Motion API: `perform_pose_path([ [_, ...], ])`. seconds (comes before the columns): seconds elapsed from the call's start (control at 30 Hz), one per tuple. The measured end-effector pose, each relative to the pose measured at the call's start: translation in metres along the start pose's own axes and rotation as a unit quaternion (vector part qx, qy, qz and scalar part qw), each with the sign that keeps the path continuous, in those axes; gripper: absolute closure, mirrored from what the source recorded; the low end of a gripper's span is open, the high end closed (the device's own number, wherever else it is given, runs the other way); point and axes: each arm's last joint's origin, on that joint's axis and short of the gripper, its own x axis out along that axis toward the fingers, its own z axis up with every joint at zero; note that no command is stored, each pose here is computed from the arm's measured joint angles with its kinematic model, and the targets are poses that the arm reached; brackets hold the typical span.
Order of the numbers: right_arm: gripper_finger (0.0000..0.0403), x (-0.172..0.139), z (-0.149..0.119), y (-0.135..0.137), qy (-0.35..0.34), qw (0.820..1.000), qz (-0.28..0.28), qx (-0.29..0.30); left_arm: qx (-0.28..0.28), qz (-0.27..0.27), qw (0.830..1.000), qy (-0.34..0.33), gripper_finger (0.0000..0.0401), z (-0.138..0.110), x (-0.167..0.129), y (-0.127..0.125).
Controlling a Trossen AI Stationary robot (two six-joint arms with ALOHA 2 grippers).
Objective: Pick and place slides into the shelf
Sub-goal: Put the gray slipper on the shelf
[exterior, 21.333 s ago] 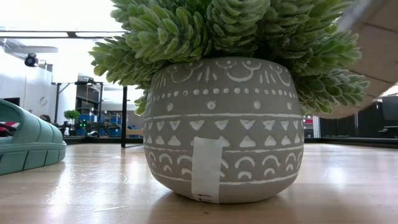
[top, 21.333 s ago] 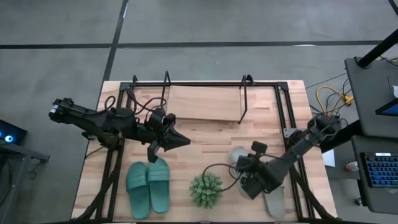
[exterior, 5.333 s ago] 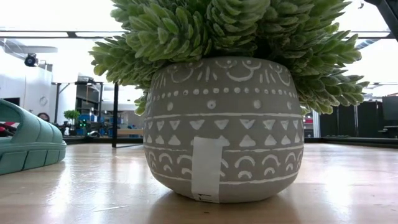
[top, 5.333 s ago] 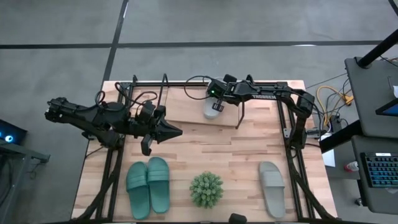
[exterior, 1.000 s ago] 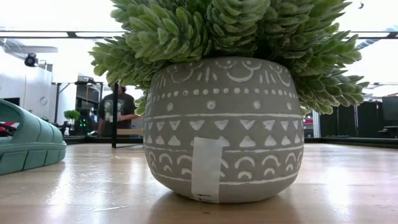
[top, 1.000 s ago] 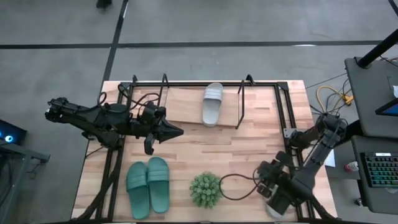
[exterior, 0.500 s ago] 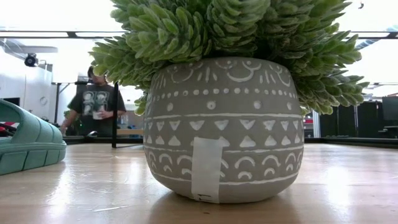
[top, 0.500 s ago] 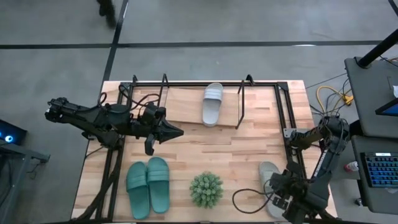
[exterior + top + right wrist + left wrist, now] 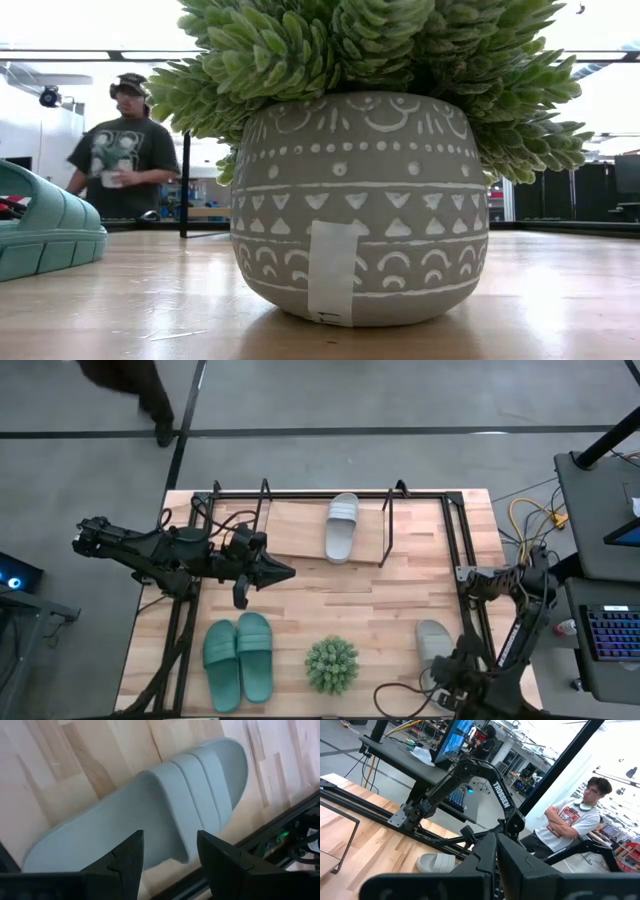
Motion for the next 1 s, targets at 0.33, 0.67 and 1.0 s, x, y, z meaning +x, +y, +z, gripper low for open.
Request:
perform_pose_path([
  [0.33,0.0227,0.025,-0.005,0.015,-0.001,0.999,-0.052,-0.008,-0.005,0.002,1.0,-0.002,0.0401,0.0,0.0,0.0],
  [0.67,0.0227,0.039,-0.003,0.009,-0.004,0.99,-0.143,-0.007,-0.014,0.002,1.0,-0.002,0.0401,0.0,0.0,0.001],
  [1.0,0.0227,0.052,0.002,0.008,-0.007,0.989,-0.145,-0.008,-0.025,0.002,1.0,-0.002,0.0401,0.0,0.0,0.001],
])
